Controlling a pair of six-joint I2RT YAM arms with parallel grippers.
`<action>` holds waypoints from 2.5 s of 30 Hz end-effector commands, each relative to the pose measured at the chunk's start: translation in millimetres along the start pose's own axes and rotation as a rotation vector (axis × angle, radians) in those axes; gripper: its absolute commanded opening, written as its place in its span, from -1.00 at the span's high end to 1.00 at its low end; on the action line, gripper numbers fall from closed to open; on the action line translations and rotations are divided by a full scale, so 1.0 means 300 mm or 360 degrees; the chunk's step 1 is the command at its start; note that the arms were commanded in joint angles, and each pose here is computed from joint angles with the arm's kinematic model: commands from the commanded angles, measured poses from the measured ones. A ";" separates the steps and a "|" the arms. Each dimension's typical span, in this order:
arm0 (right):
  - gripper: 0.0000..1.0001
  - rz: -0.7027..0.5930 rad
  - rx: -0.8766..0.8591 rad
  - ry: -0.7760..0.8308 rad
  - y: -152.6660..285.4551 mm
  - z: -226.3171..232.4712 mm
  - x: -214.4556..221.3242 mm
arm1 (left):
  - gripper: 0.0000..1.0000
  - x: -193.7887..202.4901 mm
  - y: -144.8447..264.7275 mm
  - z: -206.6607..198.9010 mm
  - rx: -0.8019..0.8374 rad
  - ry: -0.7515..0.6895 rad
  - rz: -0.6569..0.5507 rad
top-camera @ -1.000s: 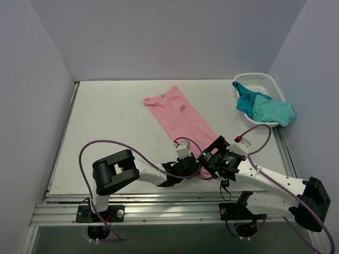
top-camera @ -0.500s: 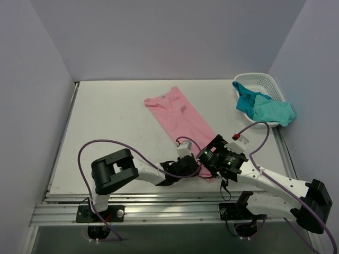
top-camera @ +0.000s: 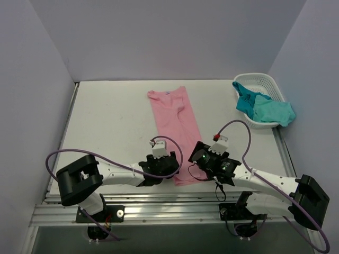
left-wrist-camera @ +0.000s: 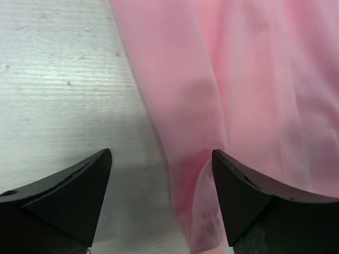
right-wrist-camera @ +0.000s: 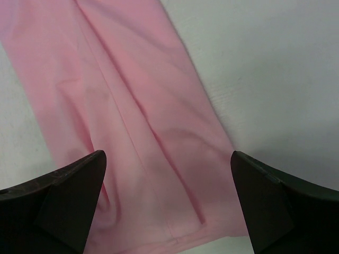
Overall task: Fold and stack the t-shirts
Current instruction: Fold the tshirt
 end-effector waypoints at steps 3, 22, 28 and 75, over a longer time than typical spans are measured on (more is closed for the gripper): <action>-0.99 0.0151 -0.0239 0.0077 0.067 0.004 0.065 | -0.76 0.028 0.030 0.138 -0.0283 -0.0063 0.0027; -0.99 0.0212 -0.0075 0.0035 0.156 -0.122 0.055 | -0.66 0.133 0.175 0.010 0.0111 0.0137 0.0248; -0.99 0.0266 0.0016 0.0001 0.143 -0.173 0.092 | -0.63 0.172 0.130 -0.057 0.0145 0.0143 0.0281; -0.47 0.0339 -0.0019 -0.0075 0.117 -0.185 0.152 | 0.95 0.148 0.117 0.045 -0.0079 0.0059 0.0141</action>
Point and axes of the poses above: each gripper's point midway between its finger pads, its own y axis back along the fingers, its own z axis along the line the jaws close on, x = y × z, the point moved 7 cm from there along y, back along the fingers, and after that the axes turned 5 degrees about -y, right-handed, at the moved point
